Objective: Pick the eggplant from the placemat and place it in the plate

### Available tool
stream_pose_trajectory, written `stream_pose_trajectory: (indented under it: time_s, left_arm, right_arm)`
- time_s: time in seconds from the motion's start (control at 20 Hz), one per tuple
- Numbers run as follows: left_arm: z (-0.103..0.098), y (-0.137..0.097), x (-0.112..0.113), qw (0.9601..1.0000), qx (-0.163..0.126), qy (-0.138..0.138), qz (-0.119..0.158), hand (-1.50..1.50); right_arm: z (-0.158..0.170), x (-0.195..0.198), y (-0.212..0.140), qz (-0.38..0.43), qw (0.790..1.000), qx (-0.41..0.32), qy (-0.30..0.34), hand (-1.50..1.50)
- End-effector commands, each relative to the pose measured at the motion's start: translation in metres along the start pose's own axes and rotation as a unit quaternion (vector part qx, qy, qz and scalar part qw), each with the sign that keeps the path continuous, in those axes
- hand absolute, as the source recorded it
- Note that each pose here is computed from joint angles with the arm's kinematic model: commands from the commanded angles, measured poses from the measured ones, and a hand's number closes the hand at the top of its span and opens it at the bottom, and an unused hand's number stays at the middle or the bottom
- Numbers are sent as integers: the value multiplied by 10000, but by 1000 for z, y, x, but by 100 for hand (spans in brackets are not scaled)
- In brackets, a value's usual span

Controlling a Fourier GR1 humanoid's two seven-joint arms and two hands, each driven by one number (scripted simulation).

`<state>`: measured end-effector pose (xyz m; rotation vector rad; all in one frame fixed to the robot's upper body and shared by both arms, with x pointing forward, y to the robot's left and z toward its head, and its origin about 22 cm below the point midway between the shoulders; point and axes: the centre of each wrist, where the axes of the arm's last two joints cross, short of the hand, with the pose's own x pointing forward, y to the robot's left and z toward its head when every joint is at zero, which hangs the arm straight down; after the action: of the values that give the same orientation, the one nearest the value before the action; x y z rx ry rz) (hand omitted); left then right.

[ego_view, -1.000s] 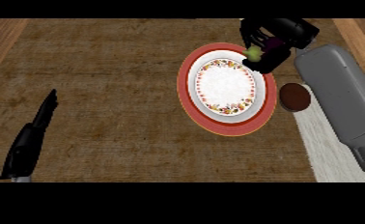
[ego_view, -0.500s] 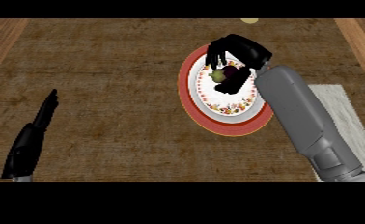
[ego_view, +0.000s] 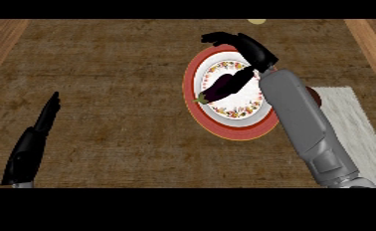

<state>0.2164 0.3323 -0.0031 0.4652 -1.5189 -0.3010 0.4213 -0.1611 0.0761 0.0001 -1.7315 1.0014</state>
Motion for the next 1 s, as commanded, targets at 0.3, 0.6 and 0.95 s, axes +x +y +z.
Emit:
stream_pose_trajectory:
  time_s: [0.3, 0.6, 0.95]
  left_arm:
    - [-9, -2, 5, 10000, -21, -1, -1, 0]
    - [-8, -28, 2, 9999, -114, -97, 42, 0]
    - [-11, 0, 14, 9993, -158, -337, -32, 0]
  right_arm:
    - [30, -29, -75, -1456, 9768, -1534, 335, -150]
    - [94, -67, -130, -2169, 9590, -1825, -72, -150]
    - [139, -77, -169, -1867, 9629, -1912, -378, -150]
